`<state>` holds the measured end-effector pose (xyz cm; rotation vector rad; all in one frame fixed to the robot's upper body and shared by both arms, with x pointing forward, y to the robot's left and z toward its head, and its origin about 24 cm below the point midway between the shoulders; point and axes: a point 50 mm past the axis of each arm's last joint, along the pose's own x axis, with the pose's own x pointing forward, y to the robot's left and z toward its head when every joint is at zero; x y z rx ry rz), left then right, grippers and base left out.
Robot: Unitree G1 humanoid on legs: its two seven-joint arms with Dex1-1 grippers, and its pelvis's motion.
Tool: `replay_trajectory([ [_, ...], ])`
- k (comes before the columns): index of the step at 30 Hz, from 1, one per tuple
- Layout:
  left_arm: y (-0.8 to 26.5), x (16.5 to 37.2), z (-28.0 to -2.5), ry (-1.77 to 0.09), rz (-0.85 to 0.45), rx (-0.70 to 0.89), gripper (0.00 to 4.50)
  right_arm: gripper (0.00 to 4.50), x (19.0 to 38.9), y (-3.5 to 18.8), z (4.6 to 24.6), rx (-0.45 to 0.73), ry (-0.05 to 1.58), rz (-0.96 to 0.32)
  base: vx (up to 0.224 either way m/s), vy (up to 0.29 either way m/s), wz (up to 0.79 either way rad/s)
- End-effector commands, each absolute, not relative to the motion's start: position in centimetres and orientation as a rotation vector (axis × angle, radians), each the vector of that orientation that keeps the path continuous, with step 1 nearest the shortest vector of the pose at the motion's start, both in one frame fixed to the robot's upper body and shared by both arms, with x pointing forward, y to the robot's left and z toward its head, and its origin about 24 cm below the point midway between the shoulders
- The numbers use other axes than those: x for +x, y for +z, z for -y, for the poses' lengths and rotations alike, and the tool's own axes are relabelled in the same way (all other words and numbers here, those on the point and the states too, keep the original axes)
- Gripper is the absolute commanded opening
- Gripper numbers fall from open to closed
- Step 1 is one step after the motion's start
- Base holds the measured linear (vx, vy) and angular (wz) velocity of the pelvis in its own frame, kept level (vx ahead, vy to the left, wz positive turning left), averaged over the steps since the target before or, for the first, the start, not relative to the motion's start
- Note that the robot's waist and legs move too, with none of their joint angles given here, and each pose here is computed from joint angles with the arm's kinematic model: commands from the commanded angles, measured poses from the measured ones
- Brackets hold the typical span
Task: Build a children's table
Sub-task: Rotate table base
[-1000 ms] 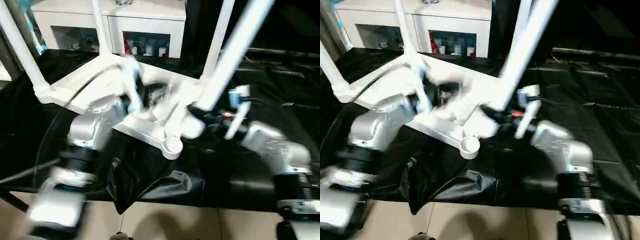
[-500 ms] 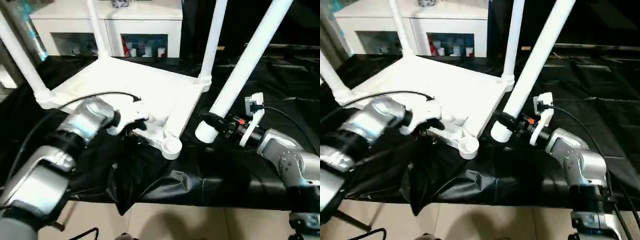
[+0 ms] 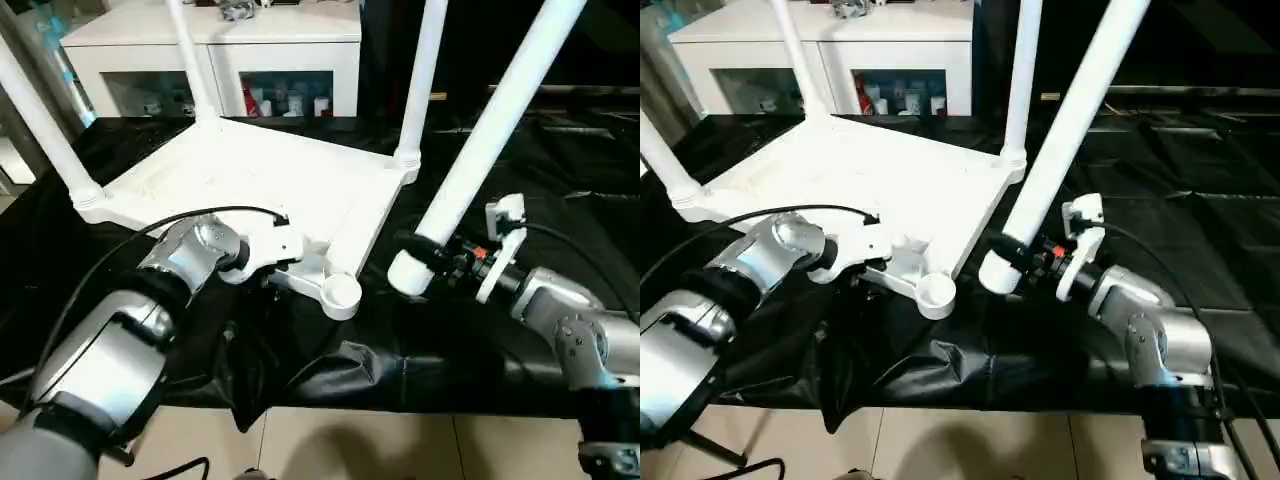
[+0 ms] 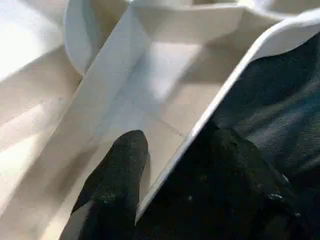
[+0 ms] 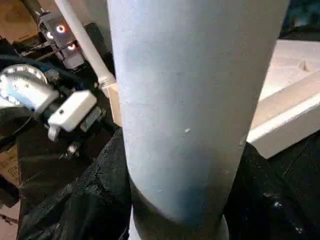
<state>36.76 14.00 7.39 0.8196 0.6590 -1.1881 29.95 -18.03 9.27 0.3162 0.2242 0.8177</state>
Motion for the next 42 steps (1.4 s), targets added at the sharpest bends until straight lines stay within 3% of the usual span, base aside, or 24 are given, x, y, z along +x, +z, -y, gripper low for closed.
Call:
replay_trajectory([
  [1, 7.4, 36.7, -14.2, -1.213, -0.701, 0.792, 2.17, 1.9, 30.0, 9.8, 17.8, 0.297, 0.824, -0.211, 0.0, 0.0, 0.0],
  [6, 7.3, 36.3, -14.1, -1.272, -0.763, 0.791, 1.75, 1.9, 30.2, 9.4, 17.5, 0.275, 0.821, -0.23, 0.0, 0.0, 0.0],
  [9, 6.8, 35.4, -14.5, -1.379, -0.885, 0.82, 1.58, 1.9, 30.5, 9.3, 17.4, 0.268, 0.825, -0.236, 0.0, 0.0, 0.0],
  [17, 6.5, 35.2, -14.3, -1.35, -0.902, 0.74, 0.98, 1.9, 31.0, 9.3, 17.3, 0.247, 0.818, -0.24, 0.0, 0.0, 0.0],
  [21, 6.3, 35.3, -13.3, -1.235, -0.853, 0.509, 0.81, 1.9, 31.0, 9.2, 17.3, 0.262, 0.793, -0.231, 0.0, 0.0, 0.0],
  [30, 5.3, 35.7, -12.0, -0.98, -0.678, 0.367, 0.42, 1.9, 31.0, 8.5, 18.0, 0.283, 0.68, -0.224, 0.0, 0.0, 0.0],
  [37, 4.7, 34.8, -10.4, -1.037, -0.54, 0.391, 0.13, 1.9, 31.2, 8.2, 18.4, 0.293, 0.629, -0.222, 0.0, 0.0, 0.0],
  [42, 4.7, 34.3, -10.2, -1.125, -0.379, 0.502, 0.02, 1.9, 31.1, 8.2, 18.3, 0.291, 0.628, -0.219, 0.0, 0.0, 0.0],
])
